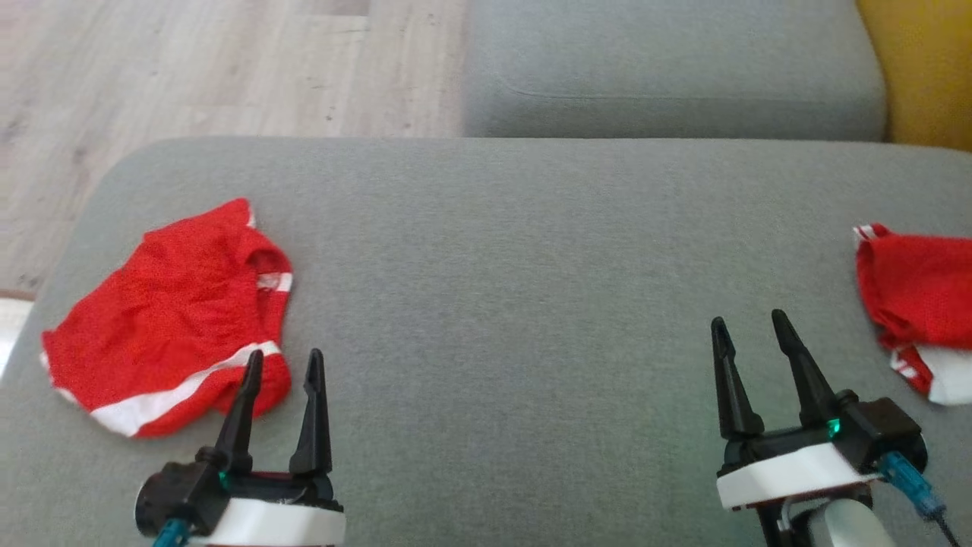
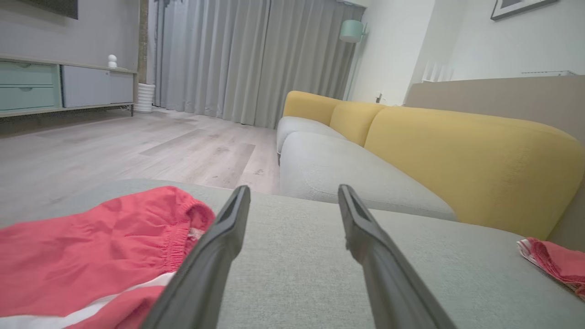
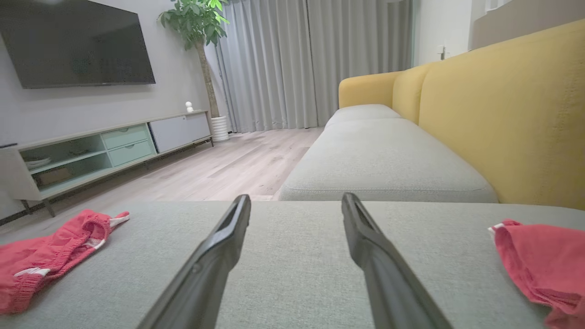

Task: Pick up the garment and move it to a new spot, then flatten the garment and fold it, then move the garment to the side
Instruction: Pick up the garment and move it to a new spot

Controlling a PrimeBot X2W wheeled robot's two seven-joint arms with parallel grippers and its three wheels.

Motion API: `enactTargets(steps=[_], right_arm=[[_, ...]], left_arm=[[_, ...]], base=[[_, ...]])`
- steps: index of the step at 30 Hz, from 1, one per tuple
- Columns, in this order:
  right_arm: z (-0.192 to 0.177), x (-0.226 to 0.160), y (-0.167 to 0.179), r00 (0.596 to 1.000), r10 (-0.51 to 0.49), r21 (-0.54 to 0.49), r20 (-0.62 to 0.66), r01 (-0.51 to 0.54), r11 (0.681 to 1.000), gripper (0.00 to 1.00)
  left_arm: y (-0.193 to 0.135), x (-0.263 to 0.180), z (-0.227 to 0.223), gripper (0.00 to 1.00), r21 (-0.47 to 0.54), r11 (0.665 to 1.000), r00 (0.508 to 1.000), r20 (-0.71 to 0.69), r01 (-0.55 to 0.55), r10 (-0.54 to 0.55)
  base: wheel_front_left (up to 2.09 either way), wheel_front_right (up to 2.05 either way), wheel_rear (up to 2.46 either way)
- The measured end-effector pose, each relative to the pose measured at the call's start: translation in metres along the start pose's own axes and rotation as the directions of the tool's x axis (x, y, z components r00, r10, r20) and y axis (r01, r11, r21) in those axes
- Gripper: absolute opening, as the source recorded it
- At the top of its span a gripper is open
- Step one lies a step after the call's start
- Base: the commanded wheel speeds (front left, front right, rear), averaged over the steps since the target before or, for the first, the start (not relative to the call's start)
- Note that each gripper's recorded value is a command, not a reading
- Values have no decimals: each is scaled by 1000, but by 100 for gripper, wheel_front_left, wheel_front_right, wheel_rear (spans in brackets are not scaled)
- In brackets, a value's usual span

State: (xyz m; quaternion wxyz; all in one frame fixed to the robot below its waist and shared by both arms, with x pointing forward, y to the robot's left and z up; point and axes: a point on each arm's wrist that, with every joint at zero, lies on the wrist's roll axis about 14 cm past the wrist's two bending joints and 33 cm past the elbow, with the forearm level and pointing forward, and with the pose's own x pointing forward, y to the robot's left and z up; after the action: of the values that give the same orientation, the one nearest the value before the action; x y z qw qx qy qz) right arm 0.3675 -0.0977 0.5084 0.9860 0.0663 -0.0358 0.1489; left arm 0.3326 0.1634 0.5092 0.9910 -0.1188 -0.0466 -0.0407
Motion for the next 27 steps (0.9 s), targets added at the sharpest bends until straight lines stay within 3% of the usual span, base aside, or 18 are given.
enactTargets(steps=[9, 18, 27], right_arm=[[-3, 16, 44, 991, 136, 33, -4, -136, 990, 100], [-10, 27, 88, 962, 271, 57, -22, -269, 961, 100], [-17, 32, 107, 945, 326, 76, -41, -322, 944, 100]], left_arm=[[33, -27, 8, 100, 31, 993, 993, 23, -117, 117], [78, -59, 22, 100, 52, 960, 960, 65, -276, 272], [96, -75, 25, 100, 58, 937, 937, 74, -345, 341]], base=[[0, 0, 0], [0, 0, 0], [0, 0, 0]])
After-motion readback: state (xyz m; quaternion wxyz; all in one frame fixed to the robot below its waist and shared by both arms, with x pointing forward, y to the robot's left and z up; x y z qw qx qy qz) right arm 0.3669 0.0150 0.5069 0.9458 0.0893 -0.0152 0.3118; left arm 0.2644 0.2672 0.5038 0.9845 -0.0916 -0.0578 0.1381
